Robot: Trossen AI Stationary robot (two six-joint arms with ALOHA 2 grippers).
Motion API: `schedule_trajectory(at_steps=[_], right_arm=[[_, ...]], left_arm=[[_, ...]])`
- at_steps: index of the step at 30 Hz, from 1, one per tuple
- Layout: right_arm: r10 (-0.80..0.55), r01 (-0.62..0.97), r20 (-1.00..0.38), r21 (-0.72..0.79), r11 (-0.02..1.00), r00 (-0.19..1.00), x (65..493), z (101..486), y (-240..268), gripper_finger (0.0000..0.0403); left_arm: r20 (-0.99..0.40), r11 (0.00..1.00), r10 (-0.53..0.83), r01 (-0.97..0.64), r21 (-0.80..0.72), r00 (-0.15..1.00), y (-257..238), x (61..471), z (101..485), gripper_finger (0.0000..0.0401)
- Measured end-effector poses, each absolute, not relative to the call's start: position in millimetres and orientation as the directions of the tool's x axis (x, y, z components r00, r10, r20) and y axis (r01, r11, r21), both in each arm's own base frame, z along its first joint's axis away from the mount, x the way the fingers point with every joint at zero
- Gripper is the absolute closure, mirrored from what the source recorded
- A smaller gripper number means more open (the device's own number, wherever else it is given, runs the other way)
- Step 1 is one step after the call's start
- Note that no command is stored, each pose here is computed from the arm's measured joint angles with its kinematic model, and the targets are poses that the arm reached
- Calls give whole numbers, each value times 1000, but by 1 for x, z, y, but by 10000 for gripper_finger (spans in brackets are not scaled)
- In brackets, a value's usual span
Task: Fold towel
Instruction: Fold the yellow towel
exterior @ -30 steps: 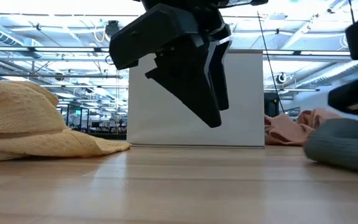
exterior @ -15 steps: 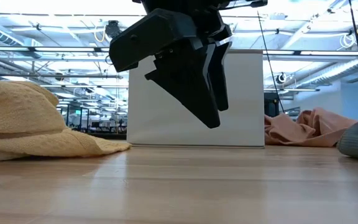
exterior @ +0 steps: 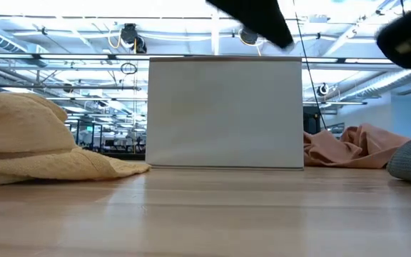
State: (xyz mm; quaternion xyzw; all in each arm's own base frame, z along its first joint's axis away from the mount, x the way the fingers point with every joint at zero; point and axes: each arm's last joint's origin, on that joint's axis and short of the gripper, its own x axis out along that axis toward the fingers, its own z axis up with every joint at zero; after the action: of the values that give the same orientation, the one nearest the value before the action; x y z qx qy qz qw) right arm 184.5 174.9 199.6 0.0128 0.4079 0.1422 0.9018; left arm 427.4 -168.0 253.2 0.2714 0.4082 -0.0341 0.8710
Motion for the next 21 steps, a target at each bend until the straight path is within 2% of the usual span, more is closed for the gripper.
schedule_trajectory(at_steps=[5, 8, 11, 16, 21], right_arm=[[276, -313, -621, 52, 948, 733, 195, 210, 178, 261], [292, -345, -557, 9, 938, 777, 199, 216, 180, 261], [305, -370, -513, -25, 929, 802, 202, 221, 181, 261], [305, -382, -491, -61, 922, 816, 205, 223, 179, 261], [292, -373, -491, -73, 925, 821, 208, 223, 176, 261]], left_arm=[[-679, 868, 172, 217, 447, 713, -150, 410, 300, 158], [-696, 879, 208, 180, 441, 688, -138, 393, 320, 158], [-740, 882, 277, 143, 449, 613, -126, 372, 331, 158], [-806, 908, 323, 77, 411, 495, -113, 338, 338, 158], [-849, 939, 287, 42, 340, 444, -113, 309, 319, 158]])
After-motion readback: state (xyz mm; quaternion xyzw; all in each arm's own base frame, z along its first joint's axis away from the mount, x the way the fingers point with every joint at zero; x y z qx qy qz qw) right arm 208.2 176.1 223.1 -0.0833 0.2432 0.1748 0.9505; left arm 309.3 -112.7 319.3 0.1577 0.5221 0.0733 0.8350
